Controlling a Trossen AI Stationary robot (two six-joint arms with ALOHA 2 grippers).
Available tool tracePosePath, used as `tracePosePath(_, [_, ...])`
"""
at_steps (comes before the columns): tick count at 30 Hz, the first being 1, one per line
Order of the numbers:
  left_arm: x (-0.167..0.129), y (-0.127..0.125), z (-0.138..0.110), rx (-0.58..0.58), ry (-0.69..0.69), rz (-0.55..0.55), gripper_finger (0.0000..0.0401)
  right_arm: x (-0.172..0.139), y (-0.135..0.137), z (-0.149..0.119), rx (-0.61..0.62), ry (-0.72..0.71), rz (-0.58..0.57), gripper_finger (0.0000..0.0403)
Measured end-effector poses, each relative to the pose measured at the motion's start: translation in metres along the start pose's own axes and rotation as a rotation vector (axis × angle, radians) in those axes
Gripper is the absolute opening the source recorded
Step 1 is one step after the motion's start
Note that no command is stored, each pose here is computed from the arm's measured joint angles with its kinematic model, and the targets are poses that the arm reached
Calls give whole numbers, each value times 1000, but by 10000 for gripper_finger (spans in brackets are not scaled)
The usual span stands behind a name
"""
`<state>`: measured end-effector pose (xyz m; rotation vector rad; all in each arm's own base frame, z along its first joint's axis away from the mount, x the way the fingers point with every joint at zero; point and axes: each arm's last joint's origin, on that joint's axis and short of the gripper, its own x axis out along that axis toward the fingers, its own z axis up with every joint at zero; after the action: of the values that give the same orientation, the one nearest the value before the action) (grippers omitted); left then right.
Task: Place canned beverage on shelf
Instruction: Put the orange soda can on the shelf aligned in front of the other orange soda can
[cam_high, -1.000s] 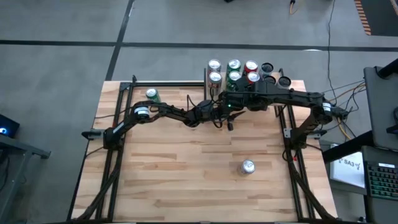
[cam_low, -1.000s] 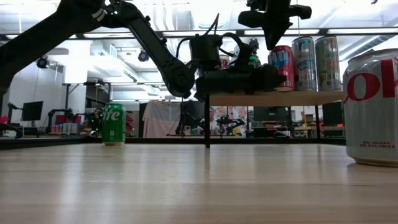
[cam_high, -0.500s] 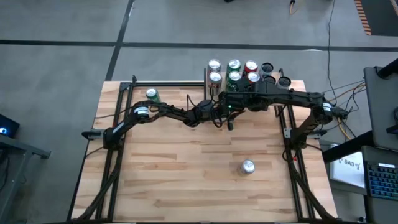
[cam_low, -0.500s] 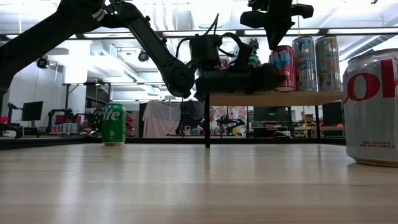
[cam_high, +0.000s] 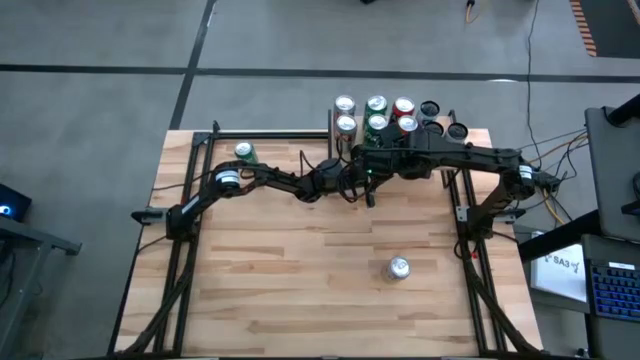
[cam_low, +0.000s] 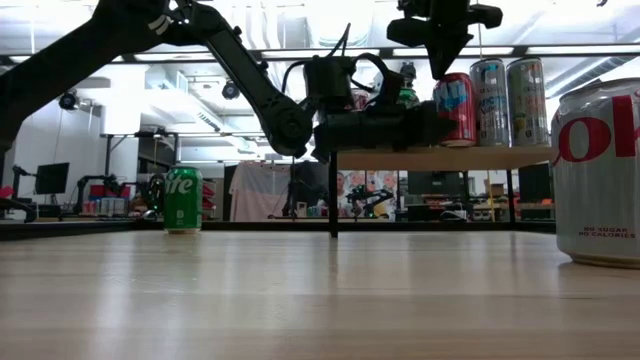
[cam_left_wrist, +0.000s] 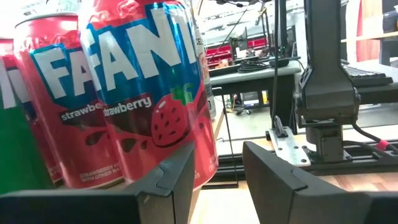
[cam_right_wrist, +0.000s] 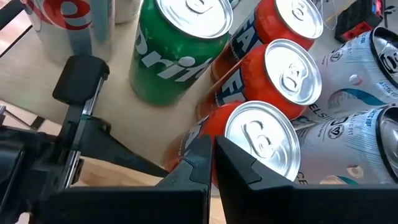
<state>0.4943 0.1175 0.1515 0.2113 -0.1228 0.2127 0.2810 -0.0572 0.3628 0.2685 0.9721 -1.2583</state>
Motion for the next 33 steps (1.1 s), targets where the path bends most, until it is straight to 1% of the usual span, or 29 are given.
tracePosePath(4, [0, 1, 0, -15, -1, -4, 121, -7, -2, 2, -4, -17, 23, 9])
tracePosePath(9, [-3, 2, 2, -21, -14, -102, 121, -22, -10, 11, 10, -50, 71, 9])
tracePosePath(16, [-17, 1, 14, -26, -16, -119, 121, -45, -24, 23, -32, -87, 166, 9])
tracePosePath(20, [-29, 4, 38, -16, -77, -114, 121, -54, -29, 25, -73, -45, 270, 9])
tracePosePath(23, [-40, 4, 55, 7, -99, -117, 121, -58, -33, 24, -80, -15, 328, 9])
tracePosePath(26, [-53, -1, 70, 31, -110, -129, 121, -61, -35, 22, -85, -15, 341, 9])
tracePosePath(30, [-78, -4, 94, 67, -152, -138, 121, -64, -37, 20, -121, -11, 367, 9])
tracePosePath(33, [-100, -4, 109, 100, -176, -140, 121, -65, -39, 19, -92, 14, 394, 9])
